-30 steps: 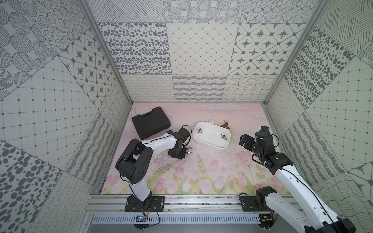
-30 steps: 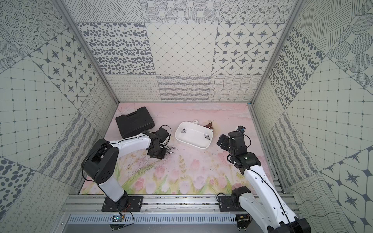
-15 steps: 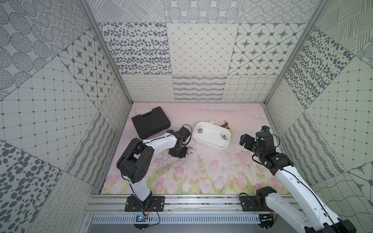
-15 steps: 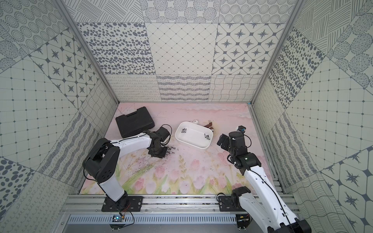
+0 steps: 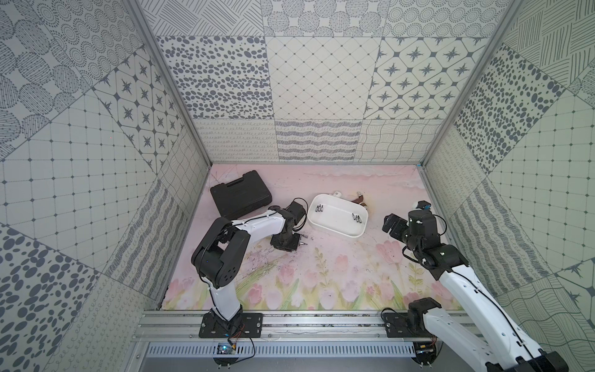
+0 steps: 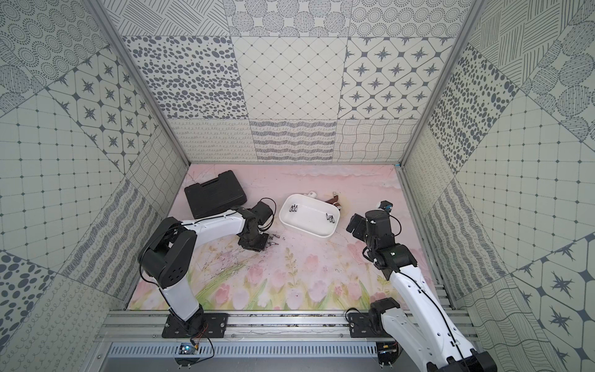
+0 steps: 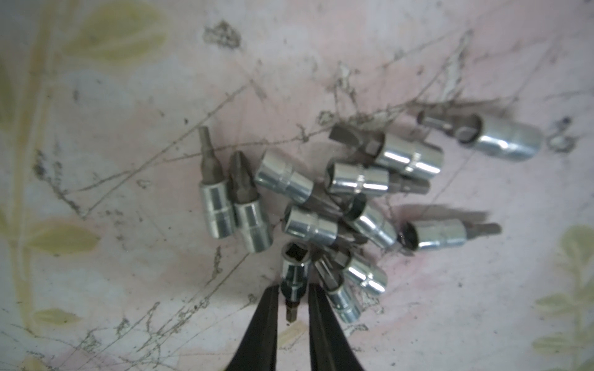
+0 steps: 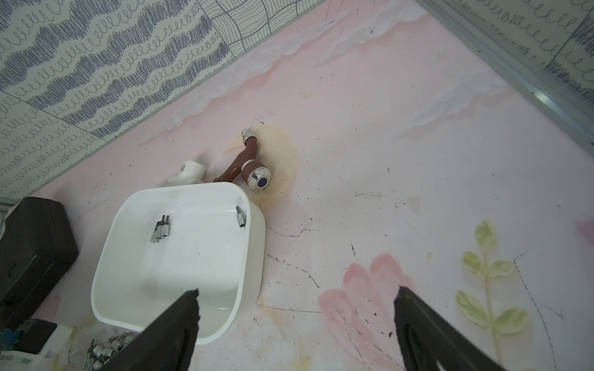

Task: Put the bit on the desktop into the storage box
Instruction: Pick up the screwdriver bit from the center of the board, then place the screwdriver bit in the storage box.

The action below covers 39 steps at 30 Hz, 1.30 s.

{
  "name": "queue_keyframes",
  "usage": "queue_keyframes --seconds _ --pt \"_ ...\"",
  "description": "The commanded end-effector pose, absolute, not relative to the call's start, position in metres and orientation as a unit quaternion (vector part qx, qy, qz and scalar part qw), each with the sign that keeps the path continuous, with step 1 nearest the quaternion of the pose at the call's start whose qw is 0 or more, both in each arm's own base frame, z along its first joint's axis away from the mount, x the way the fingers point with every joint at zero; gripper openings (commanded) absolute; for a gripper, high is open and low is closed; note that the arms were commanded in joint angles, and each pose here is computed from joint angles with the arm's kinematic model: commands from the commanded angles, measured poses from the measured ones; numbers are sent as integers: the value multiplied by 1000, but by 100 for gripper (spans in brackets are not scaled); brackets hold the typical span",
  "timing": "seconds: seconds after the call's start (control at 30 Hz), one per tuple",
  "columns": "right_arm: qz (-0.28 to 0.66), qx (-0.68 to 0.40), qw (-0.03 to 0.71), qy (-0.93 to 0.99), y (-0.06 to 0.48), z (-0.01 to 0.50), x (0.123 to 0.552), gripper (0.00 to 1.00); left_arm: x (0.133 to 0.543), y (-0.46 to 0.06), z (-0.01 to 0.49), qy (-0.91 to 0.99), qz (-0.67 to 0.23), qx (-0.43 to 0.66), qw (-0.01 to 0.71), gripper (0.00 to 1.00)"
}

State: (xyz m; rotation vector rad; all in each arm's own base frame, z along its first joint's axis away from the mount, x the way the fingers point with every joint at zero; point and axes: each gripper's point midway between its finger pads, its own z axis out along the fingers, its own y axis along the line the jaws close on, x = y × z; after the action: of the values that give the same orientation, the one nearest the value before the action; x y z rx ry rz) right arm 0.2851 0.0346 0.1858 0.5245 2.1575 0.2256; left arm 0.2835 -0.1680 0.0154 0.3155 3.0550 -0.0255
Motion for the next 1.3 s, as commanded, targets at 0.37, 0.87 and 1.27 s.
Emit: queue_keyframes --seconds 0.37,0.87,1.27 --pt "96 221 460 854 31 197 289 97 283 -168 11 994 -9 106 38 6" --pt "95 221 461 854 31 198 290 97 289 -176 69 988 -49 107 97 5" --pt "95 222 456 857 31 194 288 97 324 -199 141 971 -81 119 189 5"
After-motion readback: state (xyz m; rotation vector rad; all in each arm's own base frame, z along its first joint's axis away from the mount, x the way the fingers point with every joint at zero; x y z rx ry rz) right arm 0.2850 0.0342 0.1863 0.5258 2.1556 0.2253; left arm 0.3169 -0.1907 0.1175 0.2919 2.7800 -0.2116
